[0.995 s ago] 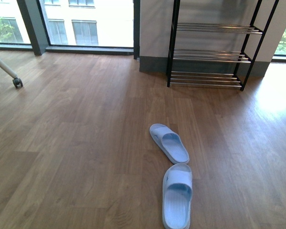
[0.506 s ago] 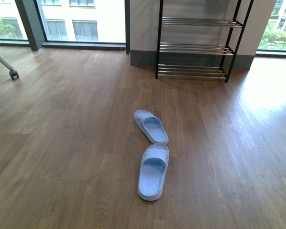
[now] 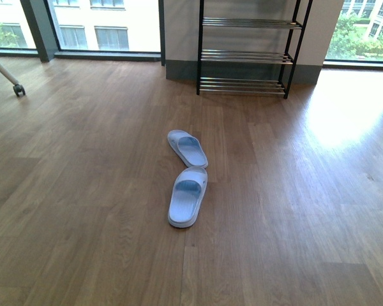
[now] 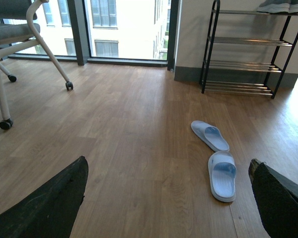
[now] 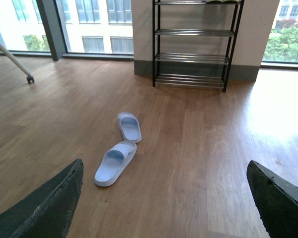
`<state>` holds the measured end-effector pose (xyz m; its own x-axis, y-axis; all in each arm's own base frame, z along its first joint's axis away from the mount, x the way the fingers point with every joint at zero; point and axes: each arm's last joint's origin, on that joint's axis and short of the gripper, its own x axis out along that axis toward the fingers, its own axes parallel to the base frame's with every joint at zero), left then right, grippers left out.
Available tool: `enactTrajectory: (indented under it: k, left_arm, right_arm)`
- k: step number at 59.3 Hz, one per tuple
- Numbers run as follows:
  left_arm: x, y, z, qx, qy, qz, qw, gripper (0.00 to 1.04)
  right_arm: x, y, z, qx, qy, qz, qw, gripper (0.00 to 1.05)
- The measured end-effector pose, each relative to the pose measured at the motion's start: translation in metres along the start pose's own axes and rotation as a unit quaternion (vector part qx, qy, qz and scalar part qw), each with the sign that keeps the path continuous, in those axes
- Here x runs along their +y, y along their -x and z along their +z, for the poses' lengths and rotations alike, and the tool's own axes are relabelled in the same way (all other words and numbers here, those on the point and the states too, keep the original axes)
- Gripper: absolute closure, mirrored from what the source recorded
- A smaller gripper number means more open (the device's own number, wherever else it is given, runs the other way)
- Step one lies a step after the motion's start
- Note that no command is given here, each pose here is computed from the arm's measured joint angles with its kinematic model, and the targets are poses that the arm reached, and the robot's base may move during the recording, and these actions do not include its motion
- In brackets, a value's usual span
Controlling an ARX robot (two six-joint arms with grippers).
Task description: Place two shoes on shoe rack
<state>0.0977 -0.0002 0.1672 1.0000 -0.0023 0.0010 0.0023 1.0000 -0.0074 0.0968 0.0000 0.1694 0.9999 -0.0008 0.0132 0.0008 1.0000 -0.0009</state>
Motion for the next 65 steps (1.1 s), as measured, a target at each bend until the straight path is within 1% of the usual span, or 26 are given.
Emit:
enactTrajectory:
  k: [65]
  left_arm:
    - [0.0, 0.0, 0.0, 0.0, 0.0, -0.001, 1.0, 0.09]
  right_arm:
    - [-0.0002, 0.0001, 0.0001, -0.001, 0.0, -0.002, 1.0, 0.09]
